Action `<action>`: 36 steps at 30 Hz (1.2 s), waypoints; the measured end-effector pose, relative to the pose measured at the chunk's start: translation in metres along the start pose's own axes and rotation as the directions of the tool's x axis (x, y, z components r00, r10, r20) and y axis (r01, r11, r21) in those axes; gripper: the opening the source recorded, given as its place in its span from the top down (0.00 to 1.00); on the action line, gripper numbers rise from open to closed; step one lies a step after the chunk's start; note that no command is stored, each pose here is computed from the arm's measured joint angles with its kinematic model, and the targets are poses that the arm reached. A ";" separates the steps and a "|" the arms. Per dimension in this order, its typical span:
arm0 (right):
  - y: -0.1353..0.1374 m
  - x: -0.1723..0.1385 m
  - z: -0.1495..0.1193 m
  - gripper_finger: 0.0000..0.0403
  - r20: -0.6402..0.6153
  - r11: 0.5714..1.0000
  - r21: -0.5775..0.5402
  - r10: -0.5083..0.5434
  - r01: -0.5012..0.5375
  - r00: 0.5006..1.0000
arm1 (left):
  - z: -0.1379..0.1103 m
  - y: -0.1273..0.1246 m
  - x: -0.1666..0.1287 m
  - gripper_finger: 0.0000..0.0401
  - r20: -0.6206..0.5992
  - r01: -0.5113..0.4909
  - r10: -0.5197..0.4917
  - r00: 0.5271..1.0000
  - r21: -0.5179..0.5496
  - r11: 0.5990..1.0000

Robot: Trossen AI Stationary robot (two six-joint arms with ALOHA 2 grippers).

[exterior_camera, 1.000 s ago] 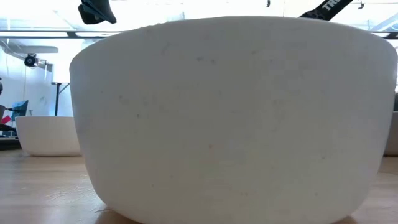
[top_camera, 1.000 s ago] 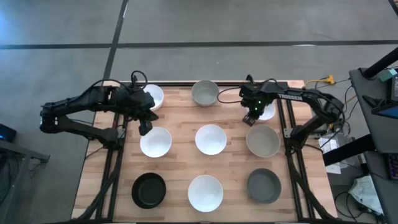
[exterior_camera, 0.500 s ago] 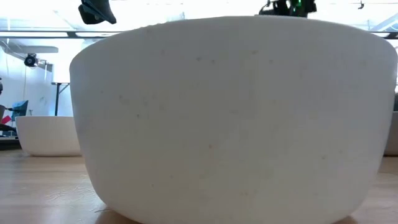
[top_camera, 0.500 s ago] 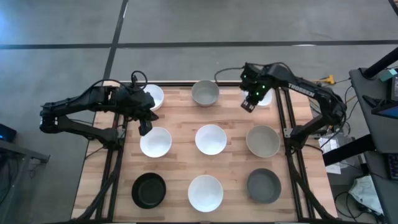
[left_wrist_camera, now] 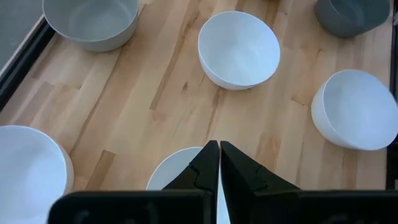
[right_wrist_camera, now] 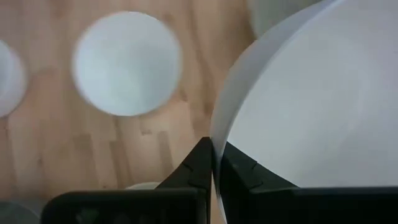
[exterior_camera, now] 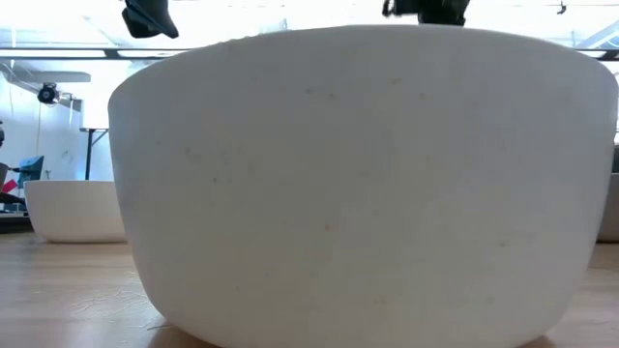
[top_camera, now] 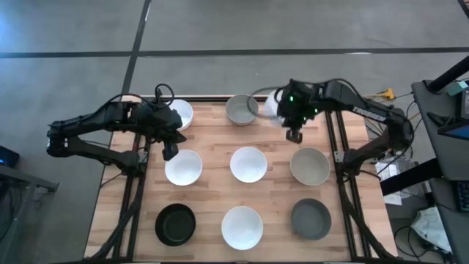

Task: Nest bowls inside each other
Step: Stack the top right white bowl on the middle right white bowl

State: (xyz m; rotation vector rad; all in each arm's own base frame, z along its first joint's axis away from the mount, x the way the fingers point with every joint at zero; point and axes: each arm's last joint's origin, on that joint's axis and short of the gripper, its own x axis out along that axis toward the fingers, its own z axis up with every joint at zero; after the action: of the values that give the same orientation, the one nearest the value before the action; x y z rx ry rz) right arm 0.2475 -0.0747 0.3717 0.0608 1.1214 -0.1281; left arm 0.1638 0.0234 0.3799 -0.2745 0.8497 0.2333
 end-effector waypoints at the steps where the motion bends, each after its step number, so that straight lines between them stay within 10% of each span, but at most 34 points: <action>1: 0.009 -0.001 0.002 0.97 0.013 0.999 -0.041 0.002 -0.002 1.000 | 0.000 0.000 0.000 1.00 -0.001 0.000 0.000 1.000 0.007 1.000; 9: 0.073 -0.010 0.016 0.97 0.183 0.948 -0.317 0.069 -0.008 0.981 | -0.005 0.001 -0.005 1.00 -0.011 -0.003 0.003 1.000 0.085 0.996; 15: 0.117 -0.009 0.016 0.97 0.208 0.773 -0.634 0.152 0.015 0.966 | -0.007 0.002 -0.010 1.00 0.011 -0.006 0.005 1.000 0.115 0.993; 24: 0.152 0.017 0.026 0.97 0.248 0.638 -0.740 -0.033 0.212 0.968 | -0.011 0.003 -0.018 1.00 0.039 -0.004 -0.001 0.999 0.140 0.990; 36: 0.169 0.058 0.050 0.97 0.064 0.567 -0.818 -0.077 0.097 0.995 | -0.016 0.004 -0.030 1.00 0.078 -0.004 -0.011 0.997 0.189 0.982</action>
State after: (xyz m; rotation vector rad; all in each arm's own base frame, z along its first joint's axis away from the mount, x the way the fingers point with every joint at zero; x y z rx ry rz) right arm 0.3398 0.0831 0.3387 -0.8520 1.0674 0.3265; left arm 0.1323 0.0190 0.3917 -0.0885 0.7869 0.1572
